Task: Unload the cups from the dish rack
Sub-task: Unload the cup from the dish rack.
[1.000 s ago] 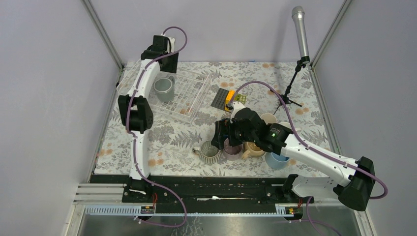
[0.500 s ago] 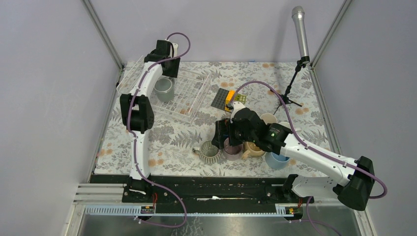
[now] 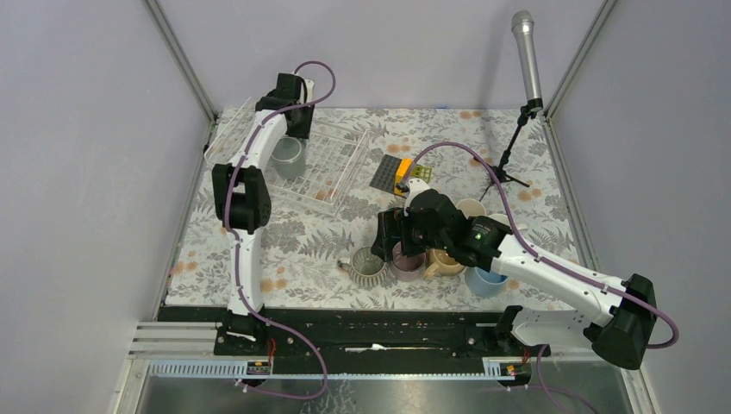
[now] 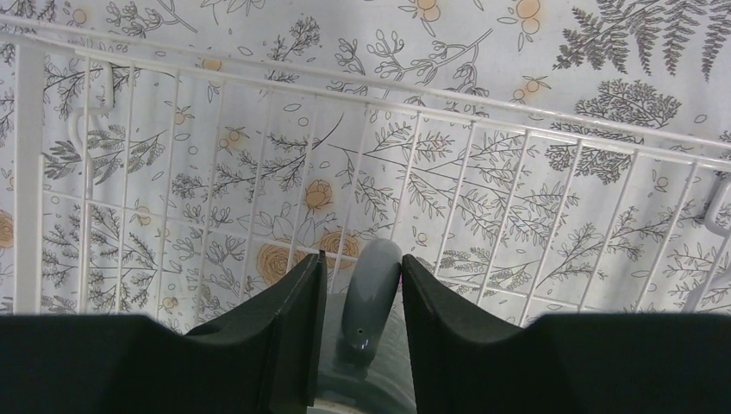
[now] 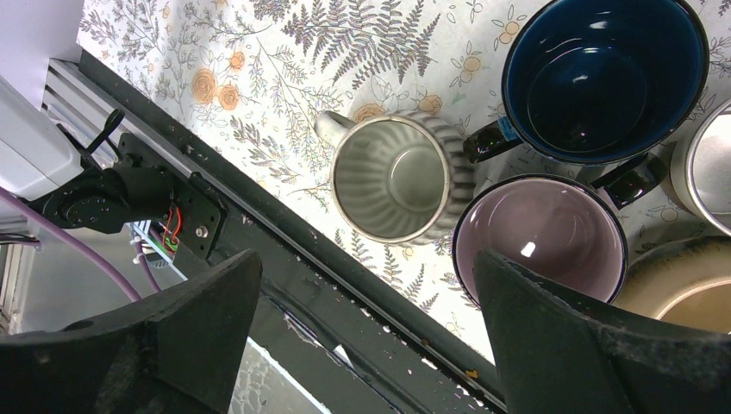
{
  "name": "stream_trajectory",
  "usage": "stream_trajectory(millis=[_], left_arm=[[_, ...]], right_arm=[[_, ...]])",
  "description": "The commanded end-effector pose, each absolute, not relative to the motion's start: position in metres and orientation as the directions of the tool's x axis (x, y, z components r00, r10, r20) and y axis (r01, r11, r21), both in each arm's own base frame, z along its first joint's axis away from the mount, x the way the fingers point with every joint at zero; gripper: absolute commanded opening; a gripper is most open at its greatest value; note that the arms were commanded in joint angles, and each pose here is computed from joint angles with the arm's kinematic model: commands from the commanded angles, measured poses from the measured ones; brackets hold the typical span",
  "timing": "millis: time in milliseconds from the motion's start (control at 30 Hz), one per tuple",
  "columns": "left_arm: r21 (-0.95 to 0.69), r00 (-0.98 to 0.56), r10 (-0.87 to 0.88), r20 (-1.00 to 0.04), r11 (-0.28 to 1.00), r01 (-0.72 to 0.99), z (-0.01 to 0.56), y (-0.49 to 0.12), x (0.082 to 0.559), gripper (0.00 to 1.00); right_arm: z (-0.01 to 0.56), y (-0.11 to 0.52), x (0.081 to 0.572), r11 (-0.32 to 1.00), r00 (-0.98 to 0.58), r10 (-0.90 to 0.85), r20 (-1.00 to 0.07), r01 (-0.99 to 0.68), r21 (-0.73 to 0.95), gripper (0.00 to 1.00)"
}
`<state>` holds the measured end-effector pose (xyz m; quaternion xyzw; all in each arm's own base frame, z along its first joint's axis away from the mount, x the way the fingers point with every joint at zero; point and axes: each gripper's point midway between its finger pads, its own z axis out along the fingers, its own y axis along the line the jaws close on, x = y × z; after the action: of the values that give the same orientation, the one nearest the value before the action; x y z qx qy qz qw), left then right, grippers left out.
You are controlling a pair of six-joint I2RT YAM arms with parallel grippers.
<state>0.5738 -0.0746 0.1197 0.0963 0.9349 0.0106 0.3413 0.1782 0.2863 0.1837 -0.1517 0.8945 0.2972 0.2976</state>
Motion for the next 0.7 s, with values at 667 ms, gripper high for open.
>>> stream_trajectory(millis=[667], left_arm=[[0.106,-0.761,0.079,-0.644,0.994,0.013,0.135,-0.062,0.568,0.45]], right_arm=[[0.199,0.290,0.187,0.767,-0.752,-0.055,-0.656,-0.453,0.454,1.00]])
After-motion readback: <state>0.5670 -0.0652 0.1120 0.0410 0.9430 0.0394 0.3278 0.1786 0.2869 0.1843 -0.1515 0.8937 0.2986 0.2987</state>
